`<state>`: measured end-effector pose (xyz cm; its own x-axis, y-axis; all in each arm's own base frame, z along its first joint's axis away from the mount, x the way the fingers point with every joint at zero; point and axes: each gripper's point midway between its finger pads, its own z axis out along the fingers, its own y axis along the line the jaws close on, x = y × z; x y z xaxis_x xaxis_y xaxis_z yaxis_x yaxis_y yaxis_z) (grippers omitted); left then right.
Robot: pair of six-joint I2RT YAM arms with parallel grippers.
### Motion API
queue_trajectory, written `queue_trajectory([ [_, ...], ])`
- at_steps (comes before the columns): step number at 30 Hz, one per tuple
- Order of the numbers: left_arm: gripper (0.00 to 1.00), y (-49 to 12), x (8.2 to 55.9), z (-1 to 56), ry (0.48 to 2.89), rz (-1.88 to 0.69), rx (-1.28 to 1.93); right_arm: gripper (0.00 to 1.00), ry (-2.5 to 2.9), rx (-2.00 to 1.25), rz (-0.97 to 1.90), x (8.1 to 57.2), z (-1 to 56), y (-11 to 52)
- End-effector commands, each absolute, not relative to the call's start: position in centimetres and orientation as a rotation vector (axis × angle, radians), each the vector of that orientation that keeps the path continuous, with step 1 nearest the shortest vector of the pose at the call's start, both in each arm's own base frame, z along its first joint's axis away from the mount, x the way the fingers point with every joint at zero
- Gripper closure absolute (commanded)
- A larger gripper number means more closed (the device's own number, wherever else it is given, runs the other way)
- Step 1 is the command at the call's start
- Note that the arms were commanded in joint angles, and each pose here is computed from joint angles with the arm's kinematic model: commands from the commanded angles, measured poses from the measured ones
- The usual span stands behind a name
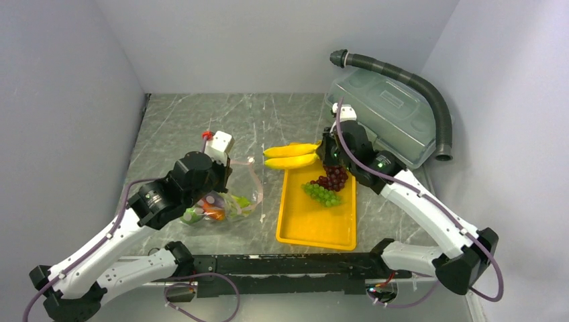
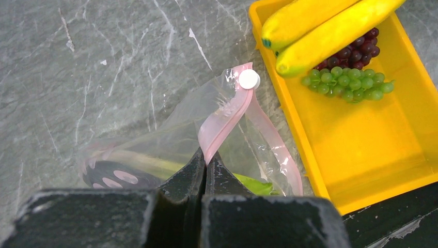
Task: Place the food in the zip-top bag and seal the zipper
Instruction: Pick up the fake fruit from the zipper food storage bag, then place the fake fruit in the zipper food storage bag.
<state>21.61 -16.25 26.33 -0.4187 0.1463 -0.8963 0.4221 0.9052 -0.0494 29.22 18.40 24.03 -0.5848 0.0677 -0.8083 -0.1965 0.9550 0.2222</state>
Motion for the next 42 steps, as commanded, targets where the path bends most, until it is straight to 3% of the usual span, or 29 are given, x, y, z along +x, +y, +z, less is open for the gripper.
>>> queue_trajectory([
  [1, 1.00, -16.6, 22.4, 27.4, 1.976, -0.344, 0.342, 1.00, 1.993, -0.142, 0.372, 28.4, 30.0, 19.2],
  [17, 1.00, -17.6, 23.5, 28.3, 2.040, -0.328, 0.293, 1.00, 1.785, -0.430, 0.478, 23.0, 34.7, 22.7],
  [30, 1.00, -19.1, 23.3, 28.0, 2.116, -0.368, 0.328, 1.00, 1.684, -0.534, 0.101, 23.3, 34.5, 26.0],
  [42, 1.00, -19.6, 23.0, 28.2, 2.159, -0.395, 0.325, 1.00, 1.573, -0.643, 0.096, 20.5, 34.8, 31.1],
])
